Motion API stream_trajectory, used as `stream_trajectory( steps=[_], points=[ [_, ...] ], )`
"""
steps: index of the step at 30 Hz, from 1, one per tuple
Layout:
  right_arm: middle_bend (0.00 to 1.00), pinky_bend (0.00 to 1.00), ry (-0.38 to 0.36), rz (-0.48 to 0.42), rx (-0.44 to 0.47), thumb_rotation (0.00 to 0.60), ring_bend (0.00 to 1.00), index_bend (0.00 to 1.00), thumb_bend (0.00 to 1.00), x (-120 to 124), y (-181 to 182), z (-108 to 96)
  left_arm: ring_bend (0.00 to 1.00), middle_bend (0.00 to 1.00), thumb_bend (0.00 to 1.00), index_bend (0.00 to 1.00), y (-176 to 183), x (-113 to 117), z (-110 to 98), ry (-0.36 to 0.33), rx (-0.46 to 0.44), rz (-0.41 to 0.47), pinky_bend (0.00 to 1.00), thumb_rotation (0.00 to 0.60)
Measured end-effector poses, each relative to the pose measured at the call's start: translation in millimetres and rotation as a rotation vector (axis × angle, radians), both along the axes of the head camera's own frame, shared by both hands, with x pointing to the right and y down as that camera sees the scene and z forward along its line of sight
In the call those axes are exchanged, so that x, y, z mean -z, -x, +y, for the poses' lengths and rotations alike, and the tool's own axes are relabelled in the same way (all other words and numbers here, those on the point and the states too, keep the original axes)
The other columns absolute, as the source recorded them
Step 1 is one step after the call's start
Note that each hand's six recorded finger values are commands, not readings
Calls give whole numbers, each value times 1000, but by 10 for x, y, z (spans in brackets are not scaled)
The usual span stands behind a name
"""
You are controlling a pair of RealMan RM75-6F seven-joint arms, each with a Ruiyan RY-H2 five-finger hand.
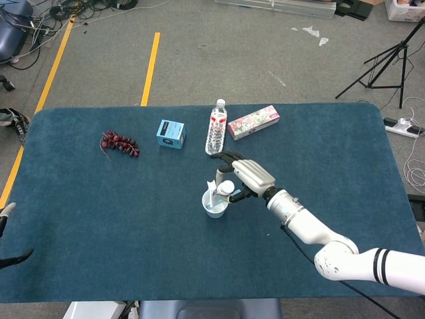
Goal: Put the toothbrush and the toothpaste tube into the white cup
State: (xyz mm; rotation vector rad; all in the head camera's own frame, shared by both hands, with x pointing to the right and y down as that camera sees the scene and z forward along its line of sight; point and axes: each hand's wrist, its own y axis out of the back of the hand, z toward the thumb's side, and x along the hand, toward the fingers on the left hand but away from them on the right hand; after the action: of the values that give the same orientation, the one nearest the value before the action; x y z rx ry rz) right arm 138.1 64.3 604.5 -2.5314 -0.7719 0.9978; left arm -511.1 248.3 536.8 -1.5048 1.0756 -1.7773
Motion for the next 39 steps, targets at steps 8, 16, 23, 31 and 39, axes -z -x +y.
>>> stream_trajectory(
  steps=[8, 16, 23, 31, 39],
  points=[
    [144, 36, 10, 8, 3, 600, 0, 665, 216, -20, -28, 22, 72, 166, 0, 88, -7, -11, 1, 2, -1, -1, 206, 600],
    [144, 36, 24, 16, 6, 600, 0, 664, 216, -92, -20, 49, 72, 166, 0, 88, 1, -1, -3, -2, 2, 0, 206, 600],
    [144, 36, 38, 25, 11, 600, 0, 665, 216, -185, 2, 81, 72, 166, 0, 88, 2, 10, -3, -5, 3, 2, 207, 600],
    [143, 36, 61, 41, 16, 600, 0, 664, 216, -319, 18, 120, 72, 166, 0, 88, 8, 25, -8, -9, 6, 5, 207, 600],
    [144, 36, 80, 54, 21, 600, 0, 665, 216, -431, 38, 166, 72, 166, 0, 88, 4, 28, -5, -9, 5, 7, 207, 600]
  ],
)
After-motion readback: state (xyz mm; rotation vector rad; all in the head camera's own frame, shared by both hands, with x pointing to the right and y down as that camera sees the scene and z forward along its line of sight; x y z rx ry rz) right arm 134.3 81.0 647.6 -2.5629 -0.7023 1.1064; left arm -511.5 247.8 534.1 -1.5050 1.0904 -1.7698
